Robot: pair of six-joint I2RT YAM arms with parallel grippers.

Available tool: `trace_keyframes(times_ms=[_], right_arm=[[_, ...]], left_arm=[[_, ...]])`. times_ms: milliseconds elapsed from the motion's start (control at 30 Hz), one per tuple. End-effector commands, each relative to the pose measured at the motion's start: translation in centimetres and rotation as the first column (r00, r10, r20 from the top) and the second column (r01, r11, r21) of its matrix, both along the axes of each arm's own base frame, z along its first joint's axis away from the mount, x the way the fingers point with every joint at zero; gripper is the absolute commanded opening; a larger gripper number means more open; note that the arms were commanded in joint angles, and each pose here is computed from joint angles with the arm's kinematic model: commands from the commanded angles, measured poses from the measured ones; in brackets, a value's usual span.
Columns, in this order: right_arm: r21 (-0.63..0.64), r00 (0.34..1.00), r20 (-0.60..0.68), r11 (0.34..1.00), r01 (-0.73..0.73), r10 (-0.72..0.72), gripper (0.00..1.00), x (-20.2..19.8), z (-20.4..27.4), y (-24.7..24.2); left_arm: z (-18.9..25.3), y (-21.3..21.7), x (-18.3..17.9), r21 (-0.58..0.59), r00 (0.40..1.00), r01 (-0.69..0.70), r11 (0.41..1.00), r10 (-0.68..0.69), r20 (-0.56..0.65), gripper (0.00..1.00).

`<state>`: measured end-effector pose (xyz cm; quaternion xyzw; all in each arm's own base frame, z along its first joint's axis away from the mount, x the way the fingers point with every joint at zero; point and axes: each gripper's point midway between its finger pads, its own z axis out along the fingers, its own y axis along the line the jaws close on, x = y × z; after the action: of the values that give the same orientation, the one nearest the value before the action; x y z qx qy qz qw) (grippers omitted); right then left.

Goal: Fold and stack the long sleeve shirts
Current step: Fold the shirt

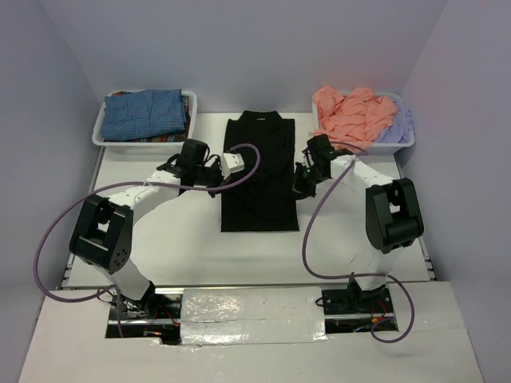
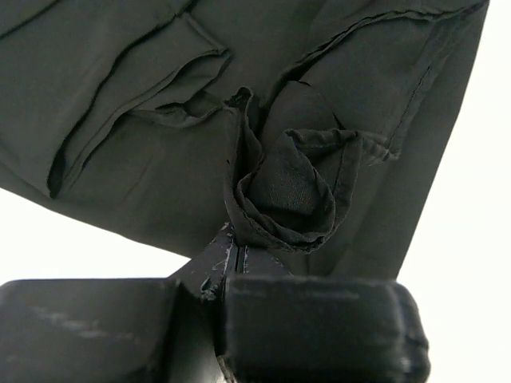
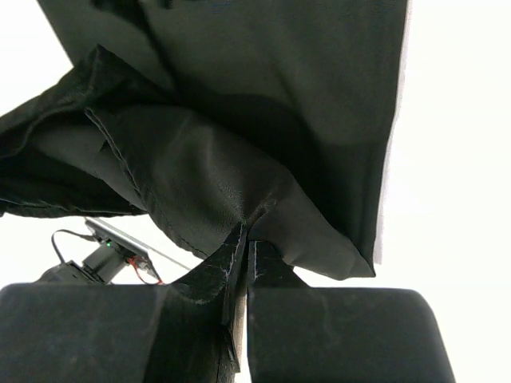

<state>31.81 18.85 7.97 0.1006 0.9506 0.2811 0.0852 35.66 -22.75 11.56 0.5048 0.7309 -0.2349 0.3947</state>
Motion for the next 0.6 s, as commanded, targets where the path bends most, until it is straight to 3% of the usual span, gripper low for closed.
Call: trace_keyframes(times_ms=[0,133,300,333,367,400,433,500,567], right_arm=[[0.010,1.000,0.007,1.000,-0.015,0.015,0.00,1.0,0.4,0.0],[0.020,1.000,-0.015,1.000,-0.011,0.012,0.00,2.0,-0.3,0.1],[-0.017,0.999,-0.036,1.000,0.007,-0.007,0.28,4.0,-1.4,-0.5],[-0.016,0.999,-0.033,1.000,0.019,-0.020,0.30,4.5,-1.4,-0.8],[-0.017,0.999,-0.032,1.000,0.024,-0.025,0.32,4.7,-1.5,-0.9],[-0.024,0.999,-0.044,0.999,0.030,-0.031,0.34,4.9,-2.0,-1.1],[-0.036,0.998,-0.043,0.998,0.044,-0.046,0.36,5.2,-2.1,-1.4],[-0.043,0.997,-0.037,0.997,0.059,-0.061,0.44,5.9,-2.1,-1.7],[-0.058,0.996,-0.021,0.995,0.085,-0.086,0.45,6.8,-1.9,-2.2]], left_arm=[[1.1,-0.6,2.1,-0.017,0.997,0.005,1.000,-0.004,0.072,0.00],[0.4,-0.5,2.9,-0.024,0.999,-0.034,0.999,0.035,0.041,0.00],[-0.8,-0.1,4.1,-0.020,0.996,-0.089,0.996,0.090,0.021,0.02],[-1.3,0.2,4.4,-0.008,0.994,-0.108,0.994,0.108,0.015,0.14],[-1.5,0.4,4.7,-0.003,0.993,-0.116,0.993,0.116,0.018,0.14],[-1.7,0.5,4.9,0.002,0.992,-0.127,0.992,0.127,0.021,0.26],[-1.8,0.7,5.2,0.005,0.990,-0.143,0.990,0.143,0.018,0.31],[-2.5,1.3,5.7,0.028,0.982,-0.188,0.982,0.188,0.013,0.40],[-2.7,2.1,6.7,0.036,0.969,-0.247,0.968,0.246,0.013,0.41]])
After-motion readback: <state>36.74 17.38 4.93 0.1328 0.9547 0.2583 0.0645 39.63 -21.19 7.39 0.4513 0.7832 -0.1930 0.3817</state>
